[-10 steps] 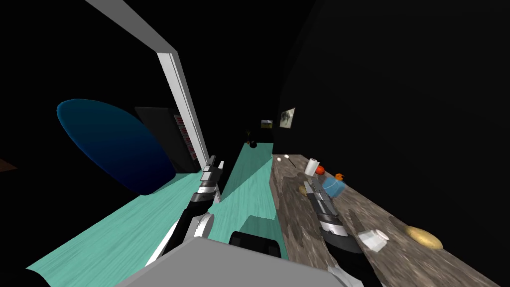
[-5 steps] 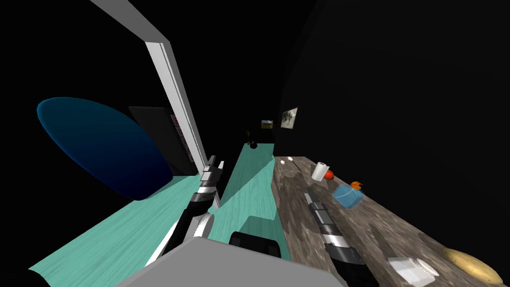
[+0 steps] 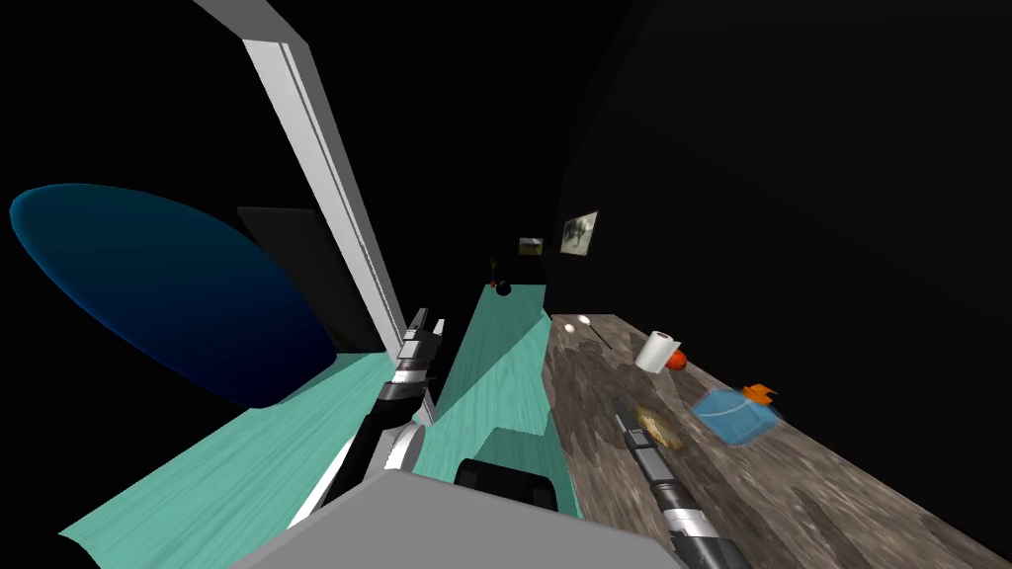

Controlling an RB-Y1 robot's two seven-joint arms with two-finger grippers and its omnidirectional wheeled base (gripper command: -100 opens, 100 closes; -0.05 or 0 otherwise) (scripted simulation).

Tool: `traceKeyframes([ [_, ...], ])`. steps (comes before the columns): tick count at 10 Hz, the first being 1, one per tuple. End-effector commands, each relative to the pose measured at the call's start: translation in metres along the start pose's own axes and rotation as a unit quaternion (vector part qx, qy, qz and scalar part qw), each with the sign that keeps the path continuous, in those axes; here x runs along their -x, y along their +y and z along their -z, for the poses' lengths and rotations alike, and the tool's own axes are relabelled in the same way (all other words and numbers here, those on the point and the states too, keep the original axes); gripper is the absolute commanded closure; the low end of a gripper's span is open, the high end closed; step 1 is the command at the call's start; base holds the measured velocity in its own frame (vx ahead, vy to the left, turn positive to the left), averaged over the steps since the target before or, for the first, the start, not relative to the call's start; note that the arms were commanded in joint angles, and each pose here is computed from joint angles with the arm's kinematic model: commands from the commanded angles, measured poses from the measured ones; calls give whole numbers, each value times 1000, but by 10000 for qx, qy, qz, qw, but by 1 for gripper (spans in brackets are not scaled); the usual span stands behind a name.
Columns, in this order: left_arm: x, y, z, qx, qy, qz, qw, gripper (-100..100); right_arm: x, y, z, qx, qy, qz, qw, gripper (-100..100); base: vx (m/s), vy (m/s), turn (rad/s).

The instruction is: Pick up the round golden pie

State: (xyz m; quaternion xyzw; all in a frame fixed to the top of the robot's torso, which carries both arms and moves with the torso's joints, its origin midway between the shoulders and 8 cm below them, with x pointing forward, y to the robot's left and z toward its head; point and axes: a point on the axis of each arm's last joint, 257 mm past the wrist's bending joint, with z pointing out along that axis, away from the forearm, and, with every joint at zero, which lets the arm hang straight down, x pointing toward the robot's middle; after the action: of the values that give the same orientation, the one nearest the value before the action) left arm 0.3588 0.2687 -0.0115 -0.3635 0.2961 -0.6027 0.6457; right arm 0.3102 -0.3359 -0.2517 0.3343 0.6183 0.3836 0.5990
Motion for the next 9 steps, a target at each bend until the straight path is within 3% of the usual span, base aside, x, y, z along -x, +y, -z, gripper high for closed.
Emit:
traceKeyframes([
  [1,0,0,0,0,0,0,10000,0,-1,-13,1,-108,33,40,9999,-100,28,27,-7],
  [2,0,0,0,0,0,0,10000,0,-4,-34,14,-376,211,292,9986,-100,75,63,1],
  [4,0,0,0,0,0,0,10000,0,-5,-47,19,-516,227,296,9980,-100,72,40,-7],
  [5,0,0,0,0,0,0,10000,0,-6,-73,38,-852,421,557,9939,-100,94,54,-1],
  [6,0,0,0,0,0,0,10000,0,-7,-80,41,-926,430,560,9932,-100,114,48,-15],
  [7,0,0,0,0,0,0,10000,0,-7,-105,62,-1253,631,825,9867,-100,145,96,1],
  [8,0,0,0,1,0,0,10000,0,-7,-112,66,-1336,641,829,9855,-100,145,89,-17],
  [9,0,0,0,0,0,0,10000,0,-5,-137,89,-1666,844,1089,9764,-100,173,81,-8],
])
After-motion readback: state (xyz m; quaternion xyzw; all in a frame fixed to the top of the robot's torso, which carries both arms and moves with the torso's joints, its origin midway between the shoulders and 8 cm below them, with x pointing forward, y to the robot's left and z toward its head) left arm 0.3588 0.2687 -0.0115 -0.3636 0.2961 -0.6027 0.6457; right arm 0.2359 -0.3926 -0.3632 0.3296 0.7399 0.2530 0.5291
